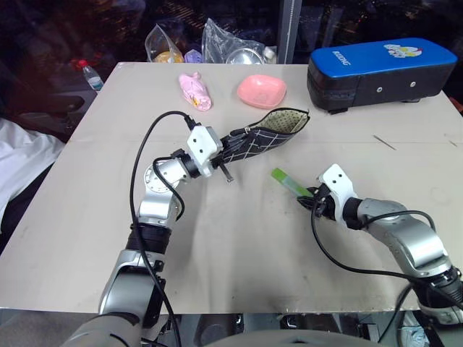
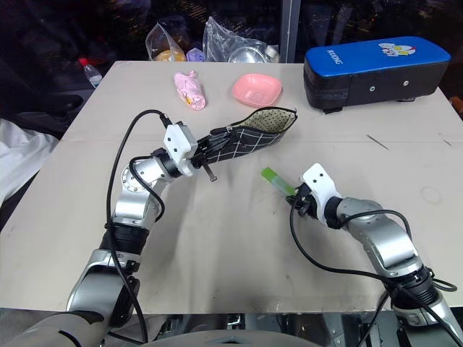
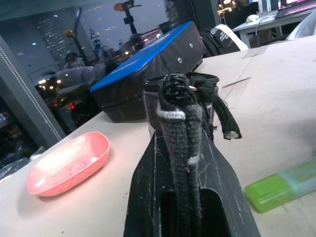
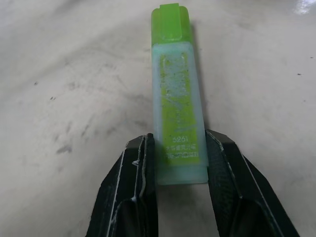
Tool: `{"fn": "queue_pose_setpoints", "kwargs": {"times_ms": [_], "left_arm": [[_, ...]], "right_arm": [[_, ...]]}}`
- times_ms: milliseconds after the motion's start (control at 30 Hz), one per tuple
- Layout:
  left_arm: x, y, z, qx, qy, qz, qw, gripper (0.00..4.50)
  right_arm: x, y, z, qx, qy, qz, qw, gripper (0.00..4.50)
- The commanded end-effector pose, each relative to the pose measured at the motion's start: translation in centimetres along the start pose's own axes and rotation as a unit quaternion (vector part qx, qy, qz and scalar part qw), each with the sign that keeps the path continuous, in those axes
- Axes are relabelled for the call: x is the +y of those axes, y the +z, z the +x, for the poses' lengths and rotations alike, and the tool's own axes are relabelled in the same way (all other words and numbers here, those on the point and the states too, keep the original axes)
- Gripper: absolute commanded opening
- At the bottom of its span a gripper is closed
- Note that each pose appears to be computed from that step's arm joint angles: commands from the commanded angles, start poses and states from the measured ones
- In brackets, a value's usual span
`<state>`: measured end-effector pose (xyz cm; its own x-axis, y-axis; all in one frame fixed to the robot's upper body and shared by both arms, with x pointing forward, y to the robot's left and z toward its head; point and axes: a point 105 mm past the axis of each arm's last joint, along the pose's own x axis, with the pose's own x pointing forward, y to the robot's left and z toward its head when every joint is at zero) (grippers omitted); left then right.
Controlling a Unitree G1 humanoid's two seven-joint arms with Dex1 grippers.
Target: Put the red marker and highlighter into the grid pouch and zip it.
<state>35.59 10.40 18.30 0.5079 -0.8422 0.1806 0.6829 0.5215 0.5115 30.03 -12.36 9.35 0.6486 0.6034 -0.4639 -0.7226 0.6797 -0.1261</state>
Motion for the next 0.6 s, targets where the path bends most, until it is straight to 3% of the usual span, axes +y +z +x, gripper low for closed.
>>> {"fn": "queue_pose_setpoints", "kwargs": {"times_ms": [33, 167, 300, 433, 533, 600], "left_arm": [[-0.8, 1.0, 0.5, -0.017, -0.020, 0.013, 1.000, 0.00], [-2.5, 0.6, 0.6, -0.012, -0.062, 0.006, 0.998, 0.00], [-3.7, 0.3, 0.6, -0.008, -0.091, 0.002, 0.996, 0.00], [-4.2, 0.5, 1.0, -0.014, -0.104, 0.001, 0.995, 0.00], [-4.4, 0.7, 1.4, -0.020, -0.108, 0.001, 0.994, 0.00], [-4.5, 0.9, 1.5, -0.023, -0.112, 0.001, 0.993, 0.00]], "right_arm": [[-2.0, 3.1, -3.4, -0.030, -0.017, -0.070, 0.997, 0.73], [-3.1, 7.9, -7.1, -0.092, -0.004, -0.218, 0.972, 0.73], [-4.7, 10.4, -9.3, -0.092, -0.011, -0.323, 0.942, 0.73], [-6.2, 11.2, -9.5, -0.067, -0.026, -0.395, 0.916, 0.73], [-7.4, 9.9, -8.9, -0.002, -0.014, -0.471, 0.882, 0.73], [-7.6, 9.8, -8.4, 0.006, -0.008, -0.497, 0.868, 0.73]]}}
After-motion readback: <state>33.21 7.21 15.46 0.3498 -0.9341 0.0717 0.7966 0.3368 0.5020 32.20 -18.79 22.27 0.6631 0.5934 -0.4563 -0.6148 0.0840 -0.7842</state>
